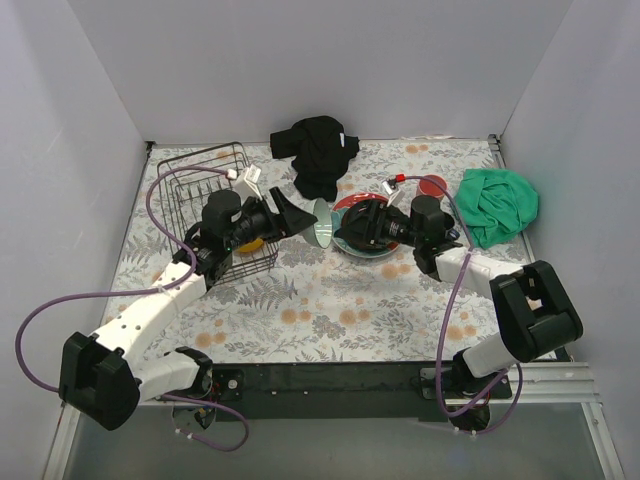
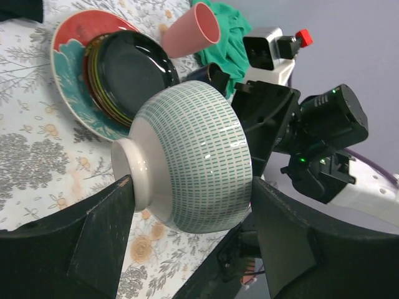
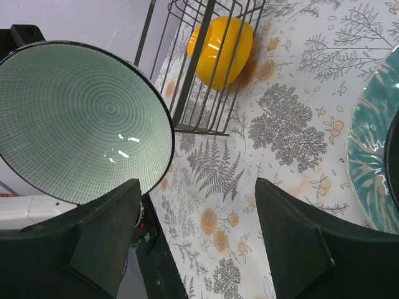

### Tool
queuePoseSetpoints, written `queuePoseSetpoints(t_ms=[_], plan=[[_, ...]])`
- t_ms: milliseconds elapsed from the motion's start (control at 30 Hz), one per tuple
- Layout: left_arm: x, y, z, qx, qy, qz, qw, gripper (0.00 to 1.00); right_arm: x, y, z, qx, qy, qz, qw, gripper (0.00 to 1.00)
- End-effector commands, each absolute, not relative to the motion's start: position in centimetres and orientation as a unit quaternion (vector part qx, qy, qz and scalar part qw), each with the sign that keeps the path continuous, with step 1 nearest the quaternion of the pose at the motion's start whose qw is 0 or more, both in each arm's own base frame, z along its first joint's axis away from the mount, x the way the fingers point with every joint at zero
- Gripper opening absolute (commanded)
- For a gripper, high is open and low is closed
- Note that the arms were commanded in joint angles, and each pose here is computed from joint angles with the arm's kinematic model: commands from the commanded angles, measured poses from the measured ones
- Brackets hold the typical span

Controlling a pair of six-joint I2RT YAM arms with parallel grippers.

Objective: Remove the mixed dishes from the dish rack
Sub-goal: Place the bowl at the center of the board.

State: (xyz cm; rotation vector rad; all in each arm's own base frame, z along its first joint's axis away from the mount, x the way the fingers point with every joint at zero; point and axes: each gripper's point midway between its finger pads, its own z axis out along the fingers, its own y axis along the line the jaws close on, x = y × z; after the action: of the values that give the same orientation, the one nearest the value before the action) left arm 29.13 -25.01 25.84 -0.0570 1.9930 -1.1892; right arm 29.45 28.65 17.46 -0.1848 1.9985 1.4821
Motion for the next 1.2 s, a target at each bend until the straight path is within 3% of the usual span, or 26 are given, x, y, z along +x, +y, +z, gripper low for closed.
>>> queuePoseSetpoints(t_ms=[0, 233, 300, 367, 433, 467, 533, 600, 633, 667, 767, 1167], plan=[[27.5, -26.7, 30.2, 0.008, 0.729, -0.542, 0.419, 0.16, 30.0, 30.1, 21.2, -0.104, 0.719, 0.593, 0.346, 0.81], [26.9, -27.8, 29.5, 0.012, 0.724, -0.553, 0.412, 0.15, 29.2, 31.7, 20.9, -0.124, 0.716, 0.604, 0.328, 0.74], [26.7, -28.0, 29.6, 0.017, 0.717, -0.563, 0.411, 0.15, 29.0, 32.0, 20.6, -0.128, 0.716, 0.605, 0.324, 0.67], [26.4, -28.1, 29.2, 0.017, 0.718, -0.565, 0.407, 0.16, 28.7, 31.9, 20.5, -0.130, 0.715, 0.605, 0.324, 0.46], [26.4, -27.8, 29.0, 0.015, 0.719, -0.560, 0.412, 0.20, 28.5, 31.7, 20.4, -0.133, 0.715, 0.602, 0.329, 0.32], [26.5, -27.5, 29.0, 0.013, 0.719, -0.553, 0.422, 0.22, 28.4, 31.6, 20.6, -0.136, 0.714, 0.601, 0.334, 0.19], [26.8, -26.8, 28.3, 0.009, 0.730, -0.528, 0.434, 0.37, 28.0, 31.4, 20.1, -0.135, 0.716, 0.599, 0.332, 0.02], [27.2, -25.9, 28.1, 0.010, 0.736, -0.499, 0.457, 0.50, 27.7, 31.1, 20.0, -0.134, 0.718, 0.597, 0.331, 0.01], [27.4, -25.3, 27.7, 0.002, 0.743, -0.481, 0.465, 0.63, 27.6, 30.9, 19.8, -0.133, 0.720, 0.595, 0.331, 0.01], [28.1, -23.1, 26.6, 0.002, 0.771, -0.408, 0.489, 0.88, 27.3, 30.0, 18.9, -0.128, 0.736, 0.576, 0.332, 0.01], [28.7, -21.2, 26.5, -0.005, 0.780, -0.355, 0.515, 0.98, 27.2, 29.0, 17.8, -0.124, 0.758, 0.547, 0.333, 0.01], [29.3, -13.0, 25.5, 0.017, 0.798, -0.125, 0.589, 0.98, 27.7, 20.5, 12.8, -0.093, 0.892, 0.284, 0.339, 0.01]])
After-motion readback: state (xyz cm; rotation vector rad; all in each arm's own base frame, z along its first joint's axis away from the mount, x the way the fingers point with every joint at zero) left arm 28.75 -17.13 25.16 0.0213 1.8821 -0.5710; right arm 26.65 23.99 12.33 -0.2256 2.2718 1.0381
